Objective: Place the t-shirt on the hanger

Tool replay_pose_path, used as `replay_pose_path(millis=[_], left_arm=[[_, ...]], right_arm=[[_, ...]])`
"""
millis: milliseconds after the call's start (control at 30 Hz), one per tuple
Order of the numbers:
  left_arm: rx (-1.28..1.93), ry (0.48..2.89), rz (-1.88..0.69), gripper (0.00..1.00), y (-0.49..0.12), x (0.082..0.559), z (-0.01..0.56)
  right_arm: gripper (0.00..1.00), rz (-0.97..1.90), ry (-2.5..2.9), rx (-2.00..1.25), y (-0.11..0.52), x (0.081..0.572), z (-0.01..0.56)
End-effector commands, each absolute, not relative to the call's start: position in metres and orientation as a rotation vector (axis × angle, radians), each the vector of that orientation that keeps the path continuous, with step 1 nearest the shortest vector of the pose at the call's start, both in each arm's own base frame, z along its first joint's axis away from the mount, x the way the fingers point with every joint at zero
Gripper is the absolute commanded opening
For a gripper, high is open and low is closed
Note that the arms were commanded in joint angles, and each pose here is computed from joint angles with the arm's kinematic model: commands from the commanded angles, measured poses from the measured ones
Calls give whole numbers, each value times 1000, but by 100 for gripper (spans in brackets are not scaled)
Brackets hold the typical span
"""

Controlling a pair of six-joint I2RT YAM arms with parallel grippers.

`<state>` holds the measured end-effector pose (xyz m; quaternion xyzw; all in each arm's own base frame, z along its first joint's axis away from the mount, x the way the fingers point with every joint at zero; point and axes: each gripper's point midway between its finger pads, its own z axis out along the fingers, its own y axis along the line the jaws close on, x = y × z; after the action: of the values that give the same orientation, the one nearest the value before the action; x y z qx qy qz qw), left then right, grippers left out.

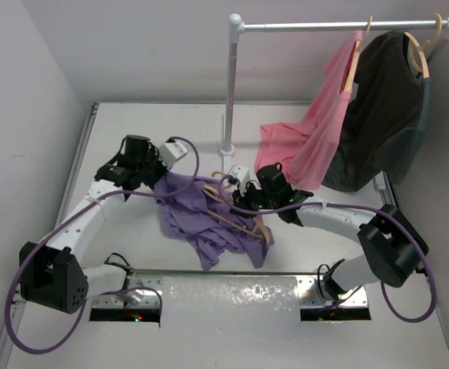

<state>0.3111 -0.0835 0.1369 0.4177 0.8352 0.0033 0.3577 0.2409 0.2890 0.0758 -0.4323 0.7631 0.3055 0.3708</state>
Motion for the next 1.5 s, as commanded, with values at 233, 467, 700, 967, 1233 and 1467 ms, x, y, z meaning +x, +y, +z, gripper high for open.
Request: replay_pose_path(millis=[233, 467, 700, 967, 1233, 1467], left_arm=[[1089, 2123, 279, 0, -41, 340, 169], [1530, 2067, 277, 3, -35, 306, 156], [1645, 2000, 297, 68, -32, 291, 149], [1430, 1632, 38, 100, -101, 312, 248], [1759, 1508, -322, 86, -183, 266, 210], [1958, 1524, -362, 64, -183, 278, 179]], right_arm=[[0, 750, 1722, -1109, 303, 263, 129], [0, 699, 1694, -1102, 297, 266, 138], [0, 668, 1663, -1143, 296, 268, 151], [0, 711, 1648, -1181, 301, 261, 154], [0, 732, 1665, -1198, 306, 263, 159], [0, 743, 1653, -1194, 303, 256, 164]])
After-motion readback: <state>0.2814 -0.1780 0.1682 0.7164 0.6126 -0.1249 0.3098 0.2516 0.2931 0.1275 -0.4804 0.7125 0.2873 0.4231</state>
